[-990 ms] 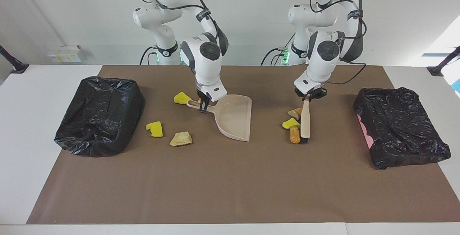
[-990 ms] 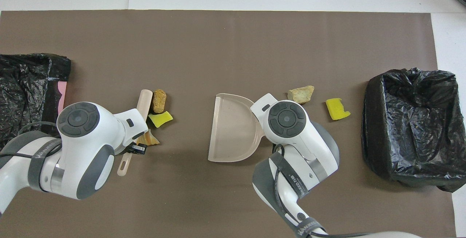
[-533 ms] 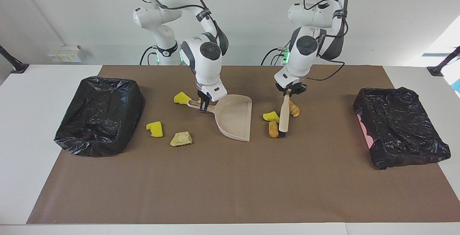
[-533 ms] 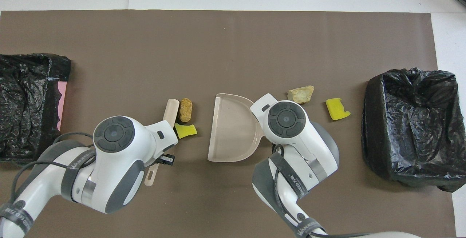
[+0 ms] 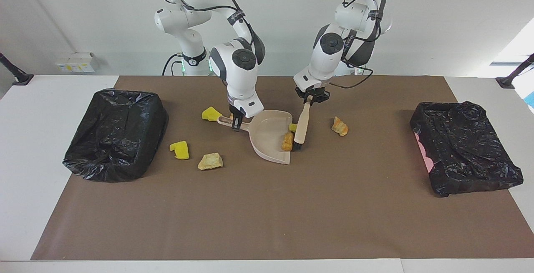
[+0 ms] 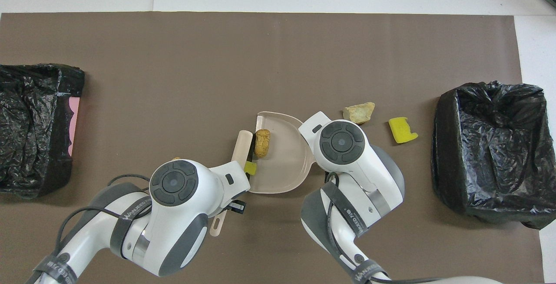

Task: Sweep and dump trash in bin
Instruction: 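Sweep the scraps with the brush into the dustpan held by the right gripper, then draw the brush back with the left gripper toward the remaining scraps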

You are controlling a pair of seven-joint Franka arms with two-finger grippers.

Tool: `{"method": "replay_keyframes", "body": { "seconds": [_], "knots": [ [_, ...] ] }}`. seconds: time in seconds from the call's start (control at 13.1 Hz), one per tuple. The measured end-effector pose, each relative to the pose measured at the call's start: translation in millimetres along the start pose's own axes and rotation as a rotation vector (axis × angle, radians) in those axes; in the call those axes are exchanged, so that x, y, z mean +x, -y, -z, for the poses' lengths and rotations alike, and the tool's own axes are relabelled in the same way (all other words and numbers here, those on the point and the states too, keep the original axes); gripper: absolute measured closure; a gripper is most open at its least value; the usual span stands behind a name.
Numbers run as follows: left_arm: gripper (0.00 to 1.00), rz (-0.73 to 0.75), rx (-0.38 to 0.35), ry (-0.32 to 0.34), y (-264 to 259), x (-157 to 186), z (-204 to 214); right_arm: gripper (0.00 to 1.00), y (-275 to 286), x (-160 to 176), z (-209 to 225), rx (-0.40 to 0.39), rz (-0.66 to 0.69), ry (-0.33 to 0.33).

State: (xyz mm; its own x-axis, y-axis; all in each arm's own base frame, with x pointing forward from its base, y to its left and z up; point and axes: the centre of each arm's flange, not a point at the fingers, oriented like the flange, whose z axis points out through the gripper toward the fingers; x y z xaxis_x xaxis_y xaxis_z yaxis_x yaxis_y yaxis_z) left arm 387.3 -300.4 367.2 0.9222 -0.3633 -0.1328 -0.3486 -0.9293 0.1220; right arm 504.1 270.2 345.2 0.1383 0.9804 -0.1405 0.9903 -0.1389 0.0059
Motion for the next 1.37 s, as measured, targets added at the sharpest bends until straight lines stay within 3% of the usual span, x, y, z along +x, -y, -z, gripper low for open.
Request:
{"method": "replay_keyframes", "body": {
  "seconds": [0.3,0.53,0.99,1.22,1.37],
  "knots": [
    [0.74,0.055,-0.093,-0.04,-10.4,6.1,28.4,0.69,0.0,0.1,-0.1,0.0,0.0,0.0],
    [0.74,0.124,-0.139,-0.069,9.8,15.8,63.1,0.69,0.8,1.0,0.1,0.0,0.002,0.0],
    [0.74,0.319,-0.156,-0.001,86.9,19.5,78.1,0.69,0.7,0.8,-0.9,0.002,0.01,0.002],
    [0.74,0.389,-0.074,0.124,140.5,3.3,74.0,0.69,2.1,2.5,-0.6,0.001,0.014,0.003],
    [0.74,0.485,0.01,0.149,169.2,-4.9,76.4,0.69,7.5,9.7,0.1,0.0,0.03,0.003]
  ]
}}
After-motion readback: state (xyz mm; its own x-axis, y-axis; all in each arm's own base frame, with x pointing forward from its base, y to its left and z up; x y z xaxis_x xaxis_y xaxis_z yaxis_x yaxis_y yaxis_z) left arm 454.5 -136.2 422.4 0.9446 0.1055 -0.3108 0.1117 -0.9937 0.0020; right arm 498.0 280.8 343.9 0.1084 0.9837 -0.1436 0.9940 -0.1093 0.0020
